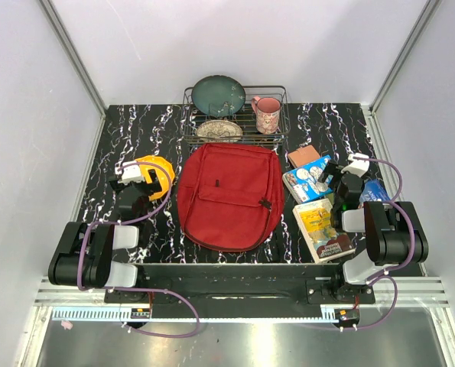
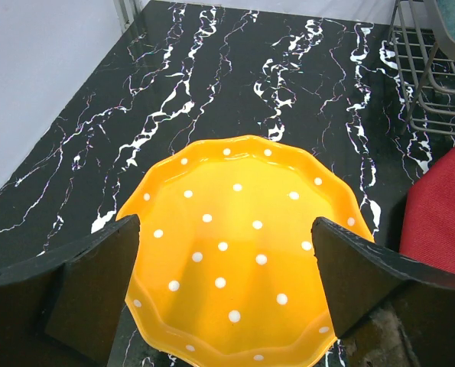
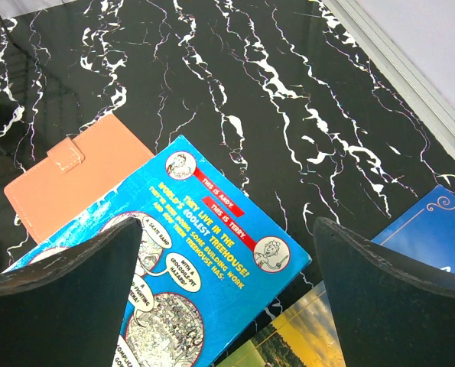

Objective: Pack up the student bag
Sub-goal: Unzip the student bag at the center of the board.

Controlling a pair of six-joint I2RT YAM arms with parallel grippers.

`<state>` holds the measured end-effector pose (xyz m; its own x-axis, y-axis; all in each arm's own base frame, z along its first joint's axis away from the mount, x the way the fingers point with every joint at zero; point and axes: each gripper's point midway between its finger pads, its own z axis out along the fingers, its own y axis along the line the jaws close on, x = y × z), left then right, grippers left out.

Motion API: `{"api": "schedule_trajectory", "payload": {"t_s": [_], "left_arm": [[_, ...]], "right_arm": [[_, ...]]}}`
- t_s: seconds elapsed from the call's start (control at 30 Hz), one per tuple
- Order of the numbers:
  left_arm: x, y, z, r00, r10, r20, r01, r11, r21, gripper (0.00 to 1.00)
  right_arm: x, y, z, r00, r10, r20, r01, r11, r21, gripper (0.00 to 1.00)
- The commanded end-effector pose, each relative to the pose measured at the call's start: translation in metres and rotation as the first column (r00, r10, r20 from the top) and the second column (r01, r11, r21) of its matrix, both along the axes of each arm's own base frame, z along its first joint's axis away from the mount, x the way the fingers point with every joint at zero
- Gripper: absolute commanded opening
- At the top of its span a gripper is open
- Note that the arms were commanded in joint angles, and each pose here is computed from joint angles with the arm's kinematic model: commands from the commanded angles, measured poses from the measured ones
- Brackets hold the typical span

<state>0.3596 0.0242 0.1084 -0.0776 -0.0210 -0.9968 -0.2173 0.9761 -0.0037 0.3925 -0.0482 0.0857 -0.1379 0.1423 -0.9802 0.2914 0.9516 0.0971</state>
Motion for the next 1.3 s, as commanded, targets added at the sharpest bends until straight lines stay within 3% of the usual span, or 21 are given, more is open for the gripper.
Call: {"api": "schedule_trajectory", "payload": {"t_s": [0.0, 0.53, 0.63, 0.67, 0.7, 0.77, 0.8, 0.93, 0.97, 1.0, 1.03, 1.07, 1.1, 1.2, 1.27], "left_arm": [[0.007, 0.002, 0.018, 0.998, 0.017, 0.068, -0.015, 1.0, -0.018, 0.99], [0.007, 0.003, 0.018, 0.998, 0.017, 0.065, -0.015, 1.0, -0.018, 0.99], [0.004, 0.001, 0.026, 0.998, 0.012, 0.055, -0.012, 1.0, 0.002, 0.99], [0.002, 0.0, 0.047, 0.997, 0.014, 0.082, -0.014, 1.0, -0.007, 0.99], [0.002, 0.002, 0.042, 0.999, 0.029, -0.013, -0.029, 0.999, -0.015, 0.99], [0.001, 0.004, 0.075, 0.998, 0.064, 0.024, -0.062, 0.995, -0.077, 0.99], [-0.003, 0.002, 0.069, 0.998, 0.053, -0.029, -0.055, 0.995, -0.085, 0.99], [-0.015, -0.002, 0.089, 0.997, 0.05, -0.055, -0.058, 0.985, -0.16, 0.99], [-0.02, 0.011, 0.099, 0.989, 0.141, -0.041, -0.147, 0.97, -0.194, 0.99], [-0.033, 0.018, 0.079, 0.96, 0.258, -0.112, -0.281, 0.893, -0.352, 0.99], [-0.048, 0.032, 0.068, 0.907, 0.385, -0.17, -0.42, 0.802, -0.424, 0.99], [-0.064, 0.051, 0.071, 0.832, 0.518, -0.197, -0.546, 0.706, -0.451, 0.99], [-0.076, 0.056, 0.058, 0.815, 0.514, -0.268, -0.58, 0.72, -0.381, 0.99], [-0.078, 0.046, 0.057, 0.832, 0.463, -0.304, -0.553, 0.732, -0.398, 0.99], [-0.064, 0.022, 0.063, 0.901, 0.305, -0.307, -0.417, 0.803, -0.426, 0.99]], "right_arm": [[0.008, -0.003, 0.019, 0.998, -0.007, 0.069, 0.008, 1.0, -0.012, 1.0], [0.005, -0.003, 0.017, 0.998, -0.005, 0.061, 0.006, 1.0, -0.019, 1.0], [-0.005, -0.017, 0.023, 0.991, -0.104, 0.078, 0.103, 0.995, 0.015, 1.0], [-0.005, -0.016, 0.03, 0.989, -0.097, 0.109, 0.096, 0.995, 0.009, 1.0], [-0.005, -0.015, 0.033, 0.988, -0.086, 0.129, 0.086, 0.996, 0.002, 1.0], [-0.011, -0.013, 0.039, 0.985, -0.079, 0.153, 0.079, 0.997, 0.008, 1.0], [-0.014, -0.016, 0.04, 0.985, -0.099, 0.144, 0.097, 0.995, 0.015, 1.0], [-0.016, -0.028, 0.069, 0.975, -0.211, 0.067, 0.204, 0.975, 0.089, 1.0], [-0.024, -0.024, 0.064, 0.978, -0.207, -0.004, 0.206, 0.972, 0.115, 1.0], [-0.024, -0.021, 0.069, 0.98, -0.2, -0.019, 0.2, 0.97, 0.136, 1.0], [-0.022, -0.021, 0.086, 0.977, -0.213, -0.006, 0.211, 0.963, 0.169, 1.0], [-0.034, -0.02, 0.079, 0.963, -0.258, -0.073, 0.268, 0.931, 0.248, 1.0], [-0.039, -0.021, 0.084, 0.955, -0.282, -0.091, 0.296, 0.913, 0.279, 1.0], [-0.048, -0.002, 0.104, 0.976, -0.183, -0.115, 0.211, 0.923, 0.321, 1.0], [-0.052, 0.024, 0.116, 0.995, -0.019, -0.095, 0.051, 0.939, 0.34, 1.0]]}}
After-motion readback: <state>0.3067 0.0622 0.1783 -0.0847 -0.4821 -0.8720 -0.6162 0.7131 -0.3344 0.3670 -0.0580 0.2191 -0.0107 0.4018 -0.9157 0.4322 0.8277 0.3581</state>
